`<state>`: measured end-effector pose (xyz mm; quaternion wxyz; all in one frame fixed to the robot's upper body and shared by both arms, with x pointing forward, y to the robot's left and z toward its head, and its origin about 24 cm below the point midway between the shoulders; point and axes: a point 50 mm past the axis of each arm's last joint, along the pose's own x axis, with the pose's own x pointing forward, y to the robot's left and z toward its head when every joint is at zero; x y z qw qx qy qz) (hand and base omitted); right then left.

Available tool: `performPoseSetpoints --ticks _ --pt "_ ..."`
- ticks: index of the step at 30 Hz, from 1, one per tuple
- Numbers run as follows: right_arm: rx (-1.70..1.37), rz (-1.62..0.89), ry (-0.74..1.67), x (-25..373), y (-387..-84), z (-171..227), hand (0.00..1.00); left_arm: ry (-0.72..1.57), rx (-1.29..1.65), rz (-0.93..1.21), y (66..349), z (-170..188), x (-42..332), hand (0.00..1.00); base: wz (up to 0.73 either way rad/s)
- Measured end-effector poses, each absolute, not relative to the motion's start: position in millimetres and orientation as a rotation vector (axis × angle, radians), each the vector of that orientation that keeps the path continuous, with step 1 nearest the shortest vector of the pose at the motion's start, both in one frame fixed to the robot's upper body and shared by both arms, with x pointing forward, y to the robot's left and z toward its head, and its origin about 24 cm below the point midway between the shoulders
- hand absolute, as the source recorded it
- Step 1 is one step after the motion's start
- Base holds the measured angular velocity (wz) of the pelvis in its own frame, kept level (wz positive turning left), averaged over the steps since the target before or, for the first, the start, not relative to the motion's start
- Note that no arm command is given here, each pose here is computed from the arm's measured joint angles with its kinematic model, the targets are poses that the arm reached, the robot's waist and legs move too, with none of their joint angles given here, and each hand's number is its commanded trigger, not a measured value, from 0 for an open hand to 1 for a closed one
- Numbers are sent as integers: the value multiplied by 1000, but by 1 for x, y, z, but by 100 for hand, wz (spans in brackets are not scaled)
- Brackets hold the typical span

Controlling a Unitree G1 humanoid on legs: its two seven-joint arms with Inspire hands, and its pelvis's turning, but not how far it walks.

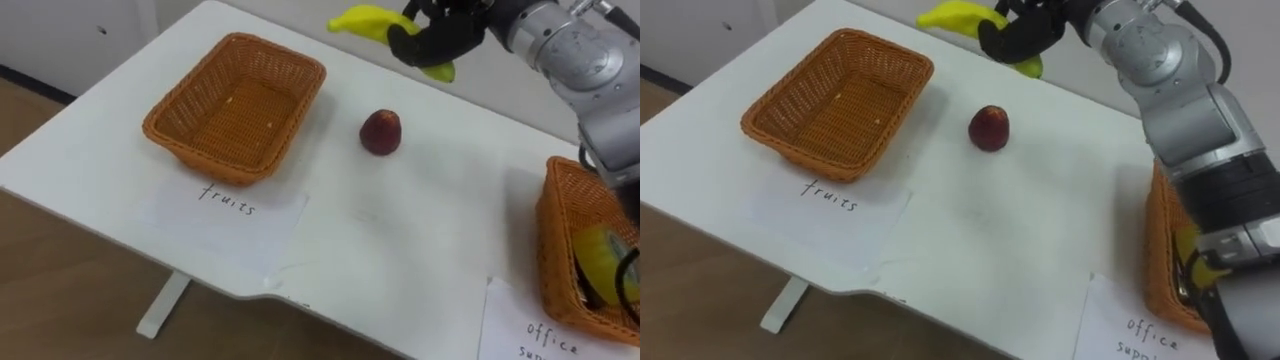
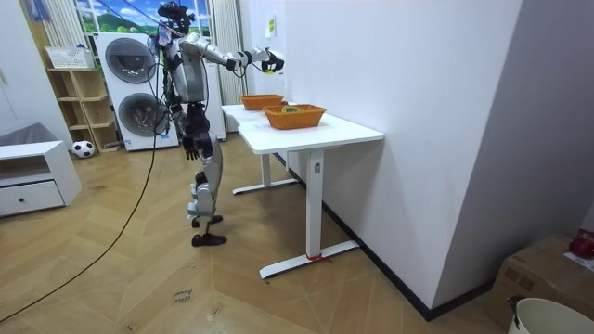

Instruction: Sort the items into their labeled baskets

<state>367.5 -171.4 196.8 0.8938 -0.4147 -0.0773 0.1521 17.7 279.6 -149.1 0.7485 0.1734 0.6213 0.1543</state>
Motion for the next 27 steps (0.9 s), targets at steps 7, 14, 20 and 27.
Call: performPoseSetpoints --ticks 7,14,20,27 --pt "-778 353 -173 369 -147 185 100 1367 374 340 280 -149 16 0 8" --pt "-753 410 -126 366 -140 168 100 1385 378 344 281 -149 8 0 14" --pt "-751 387 -122 368 -143 166 100 1390 390 329 281 -149 6 0 4" --pt "-736 361 -95 371 -143 157 100 1371 372 324 281 -148 11 0 -2"
